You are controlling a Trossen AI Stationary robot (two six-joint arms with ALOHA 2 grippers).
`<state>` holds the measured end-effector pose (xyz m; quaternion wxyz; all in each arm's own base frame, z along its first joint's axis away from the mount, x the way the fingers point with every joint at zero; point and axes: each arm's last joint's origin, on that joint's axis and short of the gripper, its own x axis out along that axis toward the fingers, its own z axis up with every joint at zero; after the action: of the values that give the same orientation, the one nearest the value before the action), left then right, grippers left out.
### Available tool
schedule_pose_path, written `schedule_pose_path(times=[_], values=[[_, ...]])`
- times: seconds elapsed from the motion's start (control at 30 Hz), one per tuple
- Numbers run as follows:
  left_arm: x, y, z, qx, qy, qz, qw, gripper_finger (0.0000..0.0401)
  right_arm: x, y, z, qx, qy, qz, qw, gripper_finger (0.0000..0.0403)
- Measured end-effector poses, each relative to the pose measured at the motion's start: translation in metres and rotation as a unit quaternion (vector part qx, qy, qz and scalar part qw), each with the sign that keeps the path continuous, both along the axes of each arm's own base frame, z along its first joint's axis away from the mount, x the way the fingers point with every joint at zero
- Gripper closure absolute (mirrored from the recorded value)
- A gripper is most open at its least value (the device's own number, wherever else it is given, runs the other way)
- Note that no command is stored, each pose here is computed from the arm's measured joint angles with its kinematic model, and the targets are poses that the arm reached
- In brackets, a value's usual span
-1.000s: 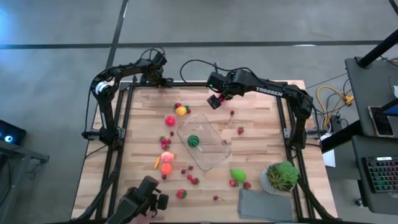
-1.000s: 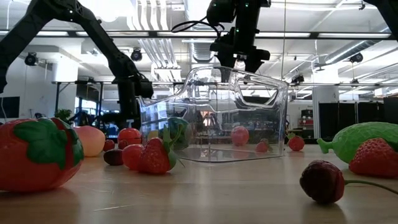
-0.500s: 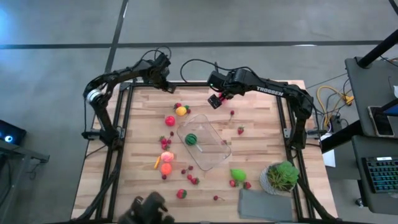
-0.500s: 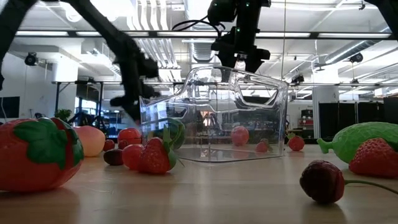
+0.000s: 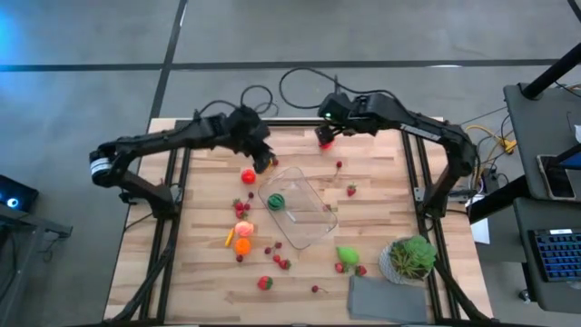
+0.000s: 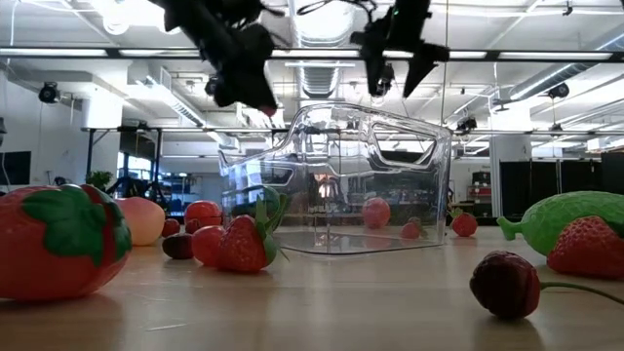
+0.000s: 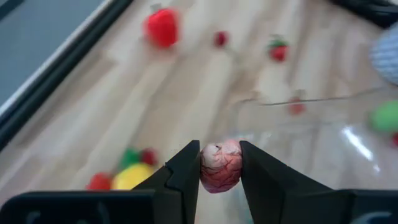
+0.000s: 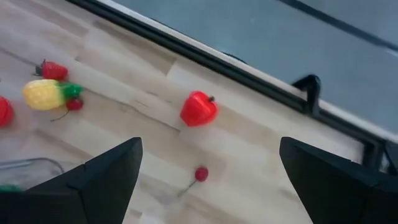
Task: Pick and placing Produce into tupperware
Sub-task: Put the pink peach into the transparent bin, then put the green melon into the transparent bin
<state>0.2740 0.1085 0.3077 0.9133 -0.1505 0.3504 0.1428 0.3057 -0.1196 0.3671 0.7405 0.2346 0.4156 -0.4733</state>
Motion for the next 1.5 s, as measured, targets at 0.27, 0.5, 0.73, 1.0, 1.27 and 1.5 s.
schedule_pose_path(times=[0.27,0.5,0.73,1.0,1.27,1.5], values=[[0.032,-0.042,-0.024,0.002,-0.009,-0.082,0.997,0.0313,-0.040,0.037,0.025,0.032,-0.001,-0.044,0.999,0.0030],[0.056,-0.070,-0.053,-0.054,0.029,-0.056,0.997,0.0287,-0.052,0.071,0.031,0.022,0.009,-0.026,0.999,0.0030],[0.069,-0.106,-0.067,-0.027,0.037,0.008,0.999,0.0196,-0.057,0.109,0.024,0.033,0.021,0.045,0.998,0.0030],[0.063,-0.145,-0.036,-0.077,-0.042,0.000,0.996,0.0128,-0.071,0.177,-0.012,0.044,0.082,0.156,0.983,0.0030],[0.048,-0.187,-0.027,-0.113,-0.048,-0.037,0.992,0.0125,-0.098,0.252,-0.075,0.026,0.169,0.308,0.936,0.0030],[0.041,-0.208,-0.031,-0.142,-0.030,-0.040,0.989,0.0125,-0.098,0.292,-0.105,0.098,0.076,0.274,0.954,0.0030]])
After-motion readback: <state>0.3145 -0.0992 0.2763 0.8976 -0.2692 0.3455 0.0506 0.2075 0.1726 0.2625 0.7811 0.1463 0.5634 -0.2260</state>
